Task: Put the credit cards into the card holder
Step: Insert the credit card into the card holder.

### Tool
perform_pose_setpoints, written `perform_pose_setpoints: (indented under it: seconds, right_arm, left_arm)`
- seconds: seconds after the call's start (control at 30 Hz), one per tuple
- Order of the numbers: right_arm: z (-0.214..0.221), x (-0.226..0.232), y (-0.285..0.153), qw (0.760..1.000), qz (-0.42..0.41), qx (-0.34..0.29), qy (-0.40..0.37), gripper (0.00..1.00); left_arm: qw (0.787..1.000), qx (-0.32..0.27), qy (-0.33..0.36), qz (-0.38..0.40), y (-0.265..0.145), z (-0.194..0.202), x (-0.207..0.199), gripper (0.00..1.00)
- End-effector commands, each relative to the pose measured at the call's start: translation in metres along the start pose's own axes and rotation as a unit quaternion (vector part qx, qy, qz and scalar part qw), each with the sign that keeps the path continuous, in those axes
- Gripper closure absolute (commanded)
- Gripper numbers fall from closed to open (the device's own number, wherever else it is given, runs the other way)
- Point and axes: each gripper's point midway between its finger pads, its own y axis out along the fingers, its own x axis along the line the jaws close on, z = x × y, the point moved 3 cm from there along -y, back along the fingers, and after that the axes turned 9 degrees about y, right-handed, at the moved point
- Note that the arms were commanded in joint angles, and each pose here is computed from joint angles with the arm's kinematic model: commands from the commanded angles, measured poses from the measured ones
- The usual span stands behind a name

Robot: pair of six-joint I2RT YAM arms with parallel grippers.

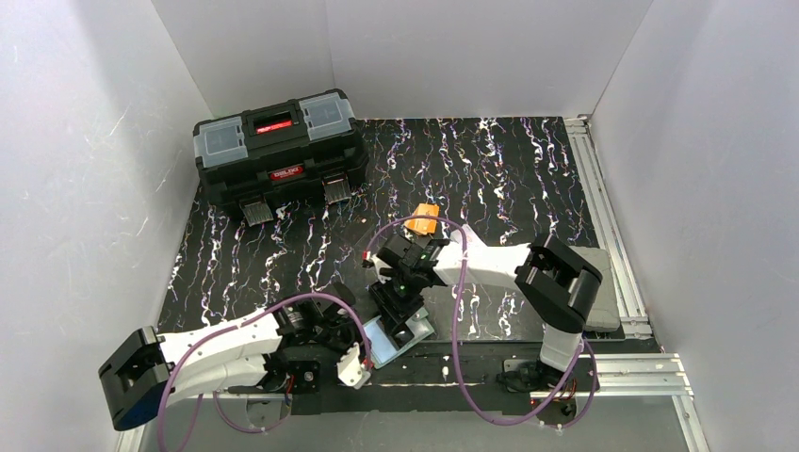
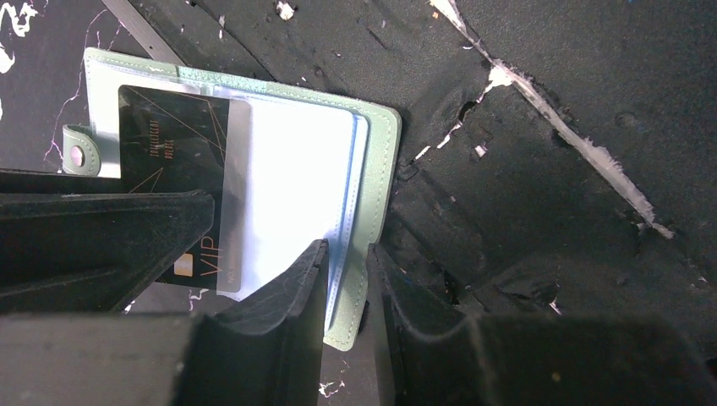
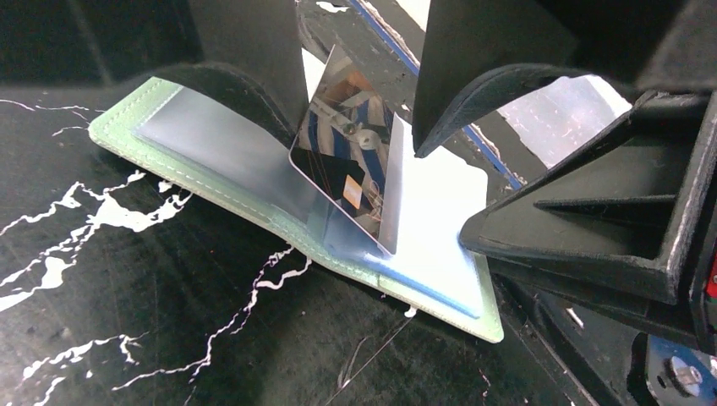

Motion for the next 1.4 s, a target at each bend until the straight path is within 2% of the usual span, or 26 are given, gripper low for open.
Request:
perform_pose_setpoints:
  seconds: [0.0, 0.17, 0.3, 0.37, 0.4, 0.5, 0.67, 1.03, 1.37]
  right_arm:
    - [-0.002, -0.003, 0.005, 0.999, 0.038, 0.002, -0.022, 0.44]
    - [0.001, 0.005, 0.009, 0.997, 0.058, 0.015, -0.056, 0.37]
    - [0.004, 0.014, 0.004, 0.991, 0.091, 0.011, -0.096, 0.28]
    - [0.004, 0.012, -0.005, 0.990, 0.110, -0.006, -0.090, 0.17]
    - [0.004, 0.010, -0.012, 0.989, 0.117, -0.019, -0.085, 0.16]
    - [0.000, 0.005, -0.024, 0.986, 0.135, -0.051, -0.078, 0.16]
    - [-0.002, 0.004, -0.034, 0.990, 0.103, -0.079, -0.057, 0.17]
    - [0.009, 0.014, -0.018, 0.996, 0.044, -0.035, -0.064, 0.20]
    - [0.015, 0.013, -0.010, 0.997, 0.037, -0.007, -0.064, 0.22]
  left_arm:
    - [0.999, 0.027, 0.013, -0.022, -0.001, 0.009, 0.007, 0.79]
    - [0.998, 0.030, 0.017, -0.044, -0.002, 0.010, 0.012, 0.79]
    - [0.996, 0.041, 0.028, -0.076, -0.001, 0.014, 0.016, 0.80]
    - [0.995, 0.044, 0.028, -0.081, -0.003, 0.014, 0.014, 0.80]
    - [0.996, 0.044, 0.028, -0.077, -0.003, 0.015, 0.009, 0.80]
    - [0.996, 0.044, 0.027, -0.072, -0.003, 0.015, 0.005, 0.80]
    - [0.996, 0.044, 0.025, -0.068, -0.004, 0.014, 0.004, 0.81]
    - [0.997, 0.044, 0.025, -0.066, -0.004, 0.014, 0.004, 0.81]
    - [0.996, 0.042, 0.025, -0.071, -0.005, 0.013, 0.009, 0.81]
